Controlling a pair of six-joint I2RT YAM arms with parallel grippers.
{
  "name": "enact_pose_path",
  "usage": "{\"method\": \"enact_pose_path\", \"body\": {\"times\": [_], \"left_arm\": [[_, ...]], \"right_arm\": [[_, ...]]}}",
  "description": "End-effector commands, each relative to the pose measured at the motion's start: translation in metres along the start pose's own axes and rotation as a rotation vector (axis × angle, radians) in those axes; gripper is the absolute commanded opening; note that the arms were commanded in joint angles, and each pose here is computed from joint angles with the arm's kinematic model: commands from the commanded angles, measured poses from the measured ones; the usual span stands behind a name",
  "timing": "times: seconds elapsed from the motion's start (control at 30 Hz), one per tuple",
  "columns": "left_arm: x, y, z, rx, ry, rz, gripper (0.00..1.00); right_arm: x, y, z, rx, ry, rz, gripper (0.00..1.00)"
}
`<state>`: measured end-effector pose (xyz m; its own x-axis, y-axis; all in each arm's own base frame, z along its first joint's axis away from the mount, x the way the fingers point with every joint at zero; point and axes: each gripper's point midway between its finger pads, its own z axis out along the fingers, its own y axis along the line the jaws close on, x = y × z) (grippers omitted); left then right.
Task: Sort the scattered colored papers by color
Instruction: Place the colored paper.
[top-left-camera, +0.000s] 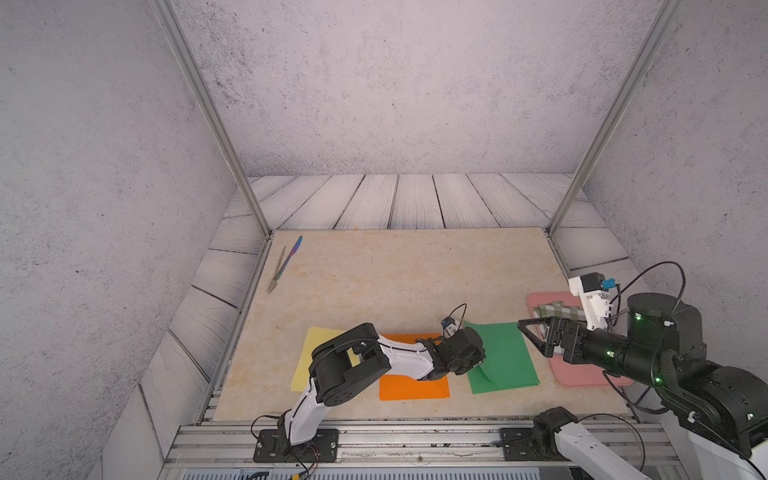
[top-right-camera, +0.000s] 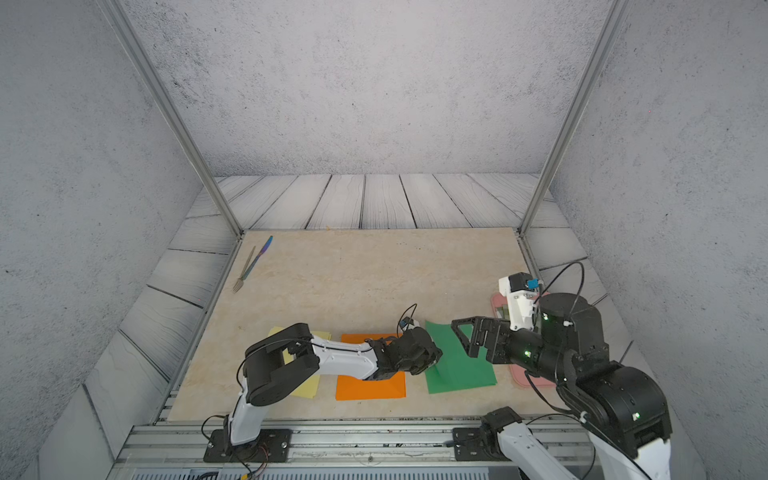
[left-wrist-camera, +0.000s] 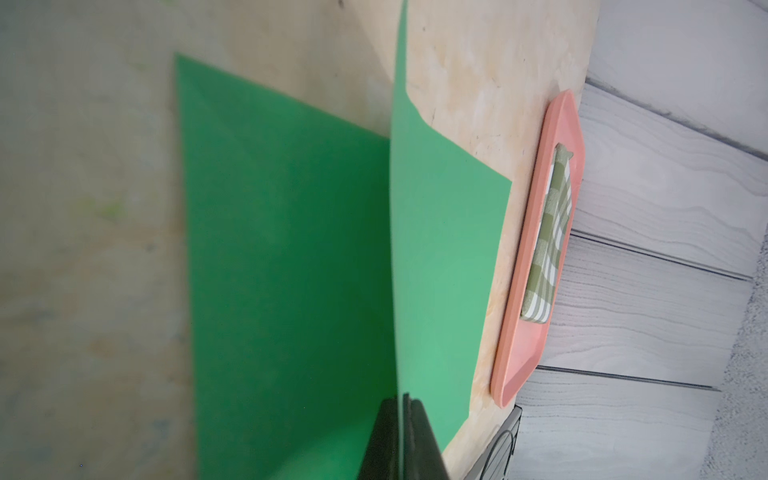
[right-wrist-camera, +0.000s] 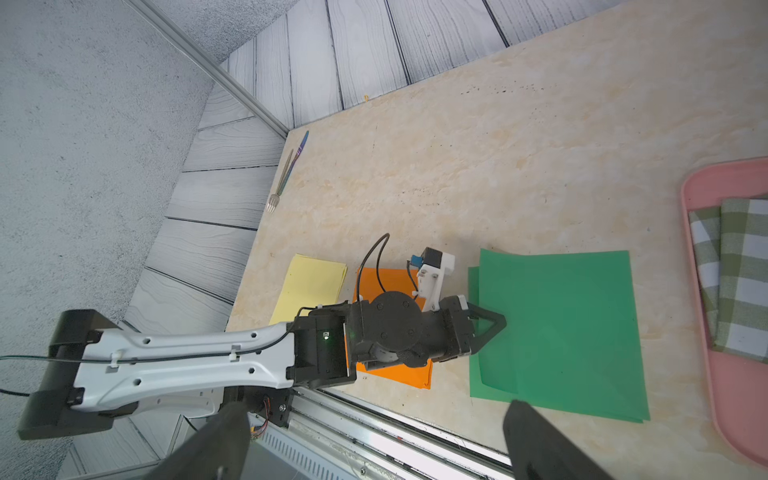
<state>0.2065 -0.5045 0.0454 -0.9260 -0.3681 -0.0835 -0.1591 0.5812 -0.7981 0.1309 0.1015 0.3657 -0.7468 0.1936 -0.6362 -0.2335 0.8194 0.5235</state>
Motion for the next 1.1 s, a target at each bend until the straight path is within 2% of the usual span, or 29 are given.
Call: {"method": "enact_pose_path", "body": {"times": [0.0, 0.37, 0.7, 1.07], "left_arm": [[-0.01, -0.011, -0.012, 0.027, -0.038, -0.005, 0.0], [-0.005, -0.013, -0.021, 0.022, -0.037, 0.012, 0.0], [-0.003, 0.005, -0.029, -0.017, -0.055, 0.001, 0.0], [0.006, 0.001, -0.013, -0.007, -0.014, 0.002, 0.0]], "right_arm": [[0.002, 0.001, -0.001, -0.01, -0.006, 0.005, 0.99], [0.007, -0.003, 0.006, -0.014, 0.013, 0.015, 0.99], [0.008, -0.002, 0.012, -0.024, 0.026, 0.011, 0.99], [0.007, 0.0, 0.018, -0.035, 0.046, -0.005, 0.99]]}}
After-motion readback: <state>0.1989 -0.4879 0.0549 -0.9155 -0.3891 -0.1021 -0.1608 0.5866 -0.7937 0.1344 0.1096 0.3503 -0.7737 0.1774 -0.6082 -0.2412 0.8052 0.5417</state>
